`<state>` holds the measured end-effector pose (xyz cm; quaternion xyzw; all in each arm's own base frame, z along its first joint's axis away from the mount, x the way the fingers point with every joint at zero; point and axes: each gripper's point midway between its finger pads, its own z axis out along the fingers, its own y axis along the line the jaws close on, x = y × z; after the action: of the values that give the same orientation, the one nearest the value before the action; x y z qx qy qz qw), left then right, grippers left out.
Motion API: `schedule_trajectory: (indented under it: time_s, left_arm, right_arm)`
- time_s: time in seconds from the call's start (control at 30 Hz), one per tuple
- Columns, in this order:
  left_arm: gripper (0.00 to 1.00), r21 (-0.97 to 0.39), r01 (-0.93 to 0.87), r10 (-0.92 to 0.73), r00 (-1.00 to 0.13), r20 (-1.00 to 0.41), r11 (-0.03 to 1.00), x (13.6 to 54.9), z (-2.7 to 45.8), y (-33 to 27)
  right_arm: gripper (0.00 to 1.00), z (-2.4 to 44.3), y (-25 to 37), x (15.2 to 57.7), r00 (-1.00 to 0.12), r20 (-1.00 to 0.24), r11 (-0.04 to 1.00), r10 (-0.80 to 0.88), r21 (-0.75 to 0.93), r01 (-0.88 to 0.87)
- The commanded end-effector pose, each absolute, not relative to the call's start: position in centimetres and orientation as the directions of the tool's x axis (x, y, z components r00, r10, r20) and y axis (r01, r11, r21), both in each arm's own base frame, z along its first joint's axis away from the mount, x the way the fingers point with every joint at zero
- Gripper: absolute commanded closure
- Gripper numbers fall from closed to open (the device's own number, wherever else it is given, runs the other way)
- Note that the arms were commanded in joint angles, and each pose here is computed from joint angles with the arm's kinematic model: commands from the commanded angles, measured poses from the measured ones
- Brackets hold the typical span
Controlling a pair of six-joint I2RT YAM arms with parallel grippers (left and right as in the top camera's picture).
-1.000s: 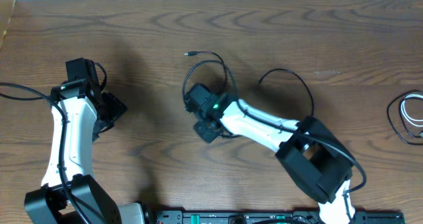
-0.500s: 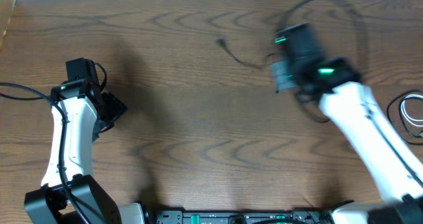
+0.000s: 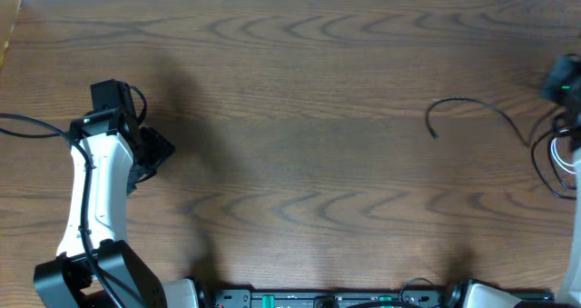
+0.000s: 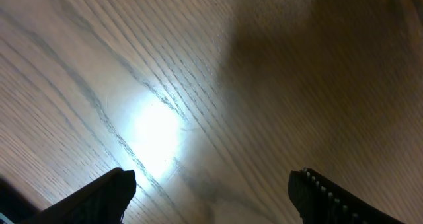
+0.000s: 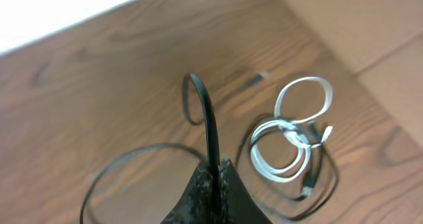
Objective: Untangle cables
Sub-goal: 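Carry the black cable to the right table edge with the right gripper, then release the black cable onto the white cable and lift the right gripper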
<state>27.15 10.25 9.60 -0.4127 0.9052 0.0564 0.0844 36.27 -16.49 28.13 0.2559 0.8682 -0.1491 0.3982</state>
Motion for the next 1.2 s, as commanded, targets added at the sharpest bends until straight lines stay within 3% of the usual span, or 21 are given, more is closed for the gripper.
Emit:
schedule_trajectory:
  time_s: [0.0,0.33,0.5,0.67,1.07,1.17]
  left_arm:
    - [0.2,0.025,-0.763,-0.744,-0.637,-0.203,0.646,27.2,9.9,10.3]
    - [0.2,0.009,-0.761,-0.745,-0.638,-0.194,0.649,27.3,9.9,10.0]
    - [0.2,0.009,-0.761,-0.745,-0.638,-0.194,0.649,27.3,9.9,10.0]
    - [0.2,0.009,-0.761,-0.746,-0.637,-0.195,0.648,27.3,9.9,10.0]
    - [0.2,0.01,-0.761,-0.746,-0.637,-0.194,0.648,27.3,9.9,10.0]
    - [0.2,0.01,-0.761,-0.745,-0.638,-0.194,0.649,27.3,9.9,10.0]
  right_arm:
    - [0.99,30.1,-19.0,35.8,-0.48,-0.812,0.796,0.332,-0.032,0.605]
    - [0.99,31.8,-25.3,34.5,-0.347,-0.869,0.688,0.352,-0.011,0.725]
    - [0.99,31.5,-29.2,32.8,-0.269,-0.882,0.559,0.386,-0.008,0.829]
    - [0.99,29.3,-31.1,32.6,-0.287,-0.86,0.527,0.422,-0.025,0.85]
    - [0.99,23.3,-30.0,35.9,-0.394,-0.766,0.64,0.508,0.03,0.768]
    - [0.89,22.4,-29.9,36.0,-0.411,-0.747,0.644,0.522,0.028,0.765]
